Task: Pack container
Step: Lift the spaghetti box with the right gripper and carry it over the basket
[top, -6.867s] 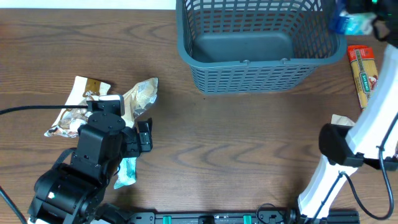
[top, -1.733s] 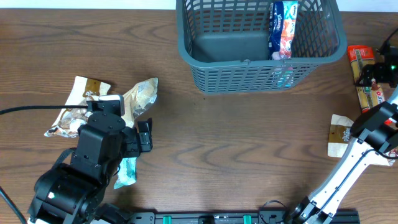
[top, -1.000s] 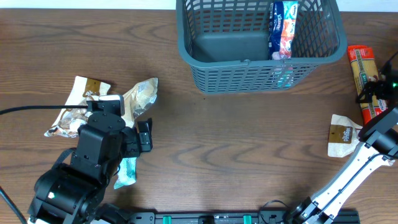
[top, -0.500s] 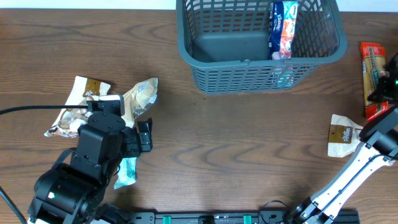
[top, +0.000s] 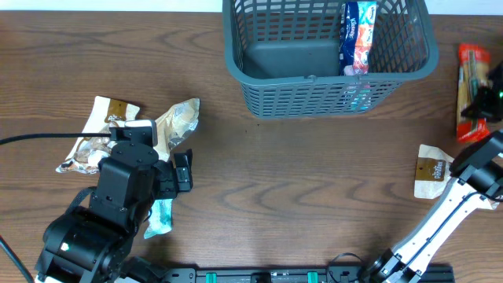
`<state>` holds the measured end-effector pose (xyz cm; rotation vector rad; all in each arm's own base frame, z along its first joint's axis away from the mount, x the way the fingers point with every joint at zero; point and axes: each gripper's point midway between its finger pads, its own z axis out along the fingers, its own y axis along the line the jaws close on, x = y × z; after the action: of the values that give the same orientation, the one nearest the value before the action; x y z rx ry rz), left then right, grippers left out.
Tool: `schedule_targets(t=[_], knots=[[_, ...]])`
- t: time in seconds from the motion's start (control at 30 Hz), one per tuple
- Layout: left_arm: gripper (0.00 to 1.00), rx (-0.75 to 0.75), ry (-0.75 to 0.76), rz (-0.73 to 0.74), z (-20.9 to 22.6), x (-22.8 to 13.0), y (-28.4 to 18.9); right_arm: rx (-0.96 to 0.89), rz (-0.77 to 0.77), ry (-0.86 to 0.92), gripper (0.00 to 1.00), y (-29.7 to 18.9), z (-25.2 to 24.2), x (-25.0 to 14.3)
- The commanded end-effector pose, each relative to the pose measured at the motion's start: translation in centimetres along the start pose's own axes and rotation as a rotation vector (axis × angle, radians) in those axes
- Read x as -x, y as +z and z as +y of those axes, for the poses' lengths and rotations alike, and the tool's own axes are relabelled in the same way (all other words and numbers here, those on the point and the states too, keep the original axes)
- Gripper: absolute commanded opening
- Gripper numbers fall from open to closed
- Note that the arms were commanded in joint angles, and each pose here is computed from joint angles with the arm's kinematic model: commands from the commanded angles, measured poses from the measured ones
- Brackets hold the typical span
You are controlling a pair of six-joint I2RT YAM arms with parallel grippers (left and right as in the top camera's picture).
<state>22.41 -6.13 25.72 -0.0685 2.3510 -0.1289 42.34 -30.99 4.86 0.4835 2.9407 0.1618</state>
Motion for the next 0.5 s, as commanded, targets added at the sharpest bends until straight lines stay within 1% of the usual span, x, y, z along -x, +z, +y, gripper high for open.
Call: schedule_targets(t=[0.0,0.2,0.47], knots=[[0.99,0.008,0.0,-0.018,0.2,0.6,-0.4,0.048,-0.282,-0.085,0.02,-9.6,4.6,4.5],[0.98,0.008,0.0,-0.018,0.2,0.6,-0.4,-0.005,-0.476,-0.188,0.02,-18.8,9.0,5.7],[0.99,0.008,0.0,-0.018,0.2,0.6,-0.4,-0.03,-0.742,-0.337,0.02,-30.3,16.2,4.9]])
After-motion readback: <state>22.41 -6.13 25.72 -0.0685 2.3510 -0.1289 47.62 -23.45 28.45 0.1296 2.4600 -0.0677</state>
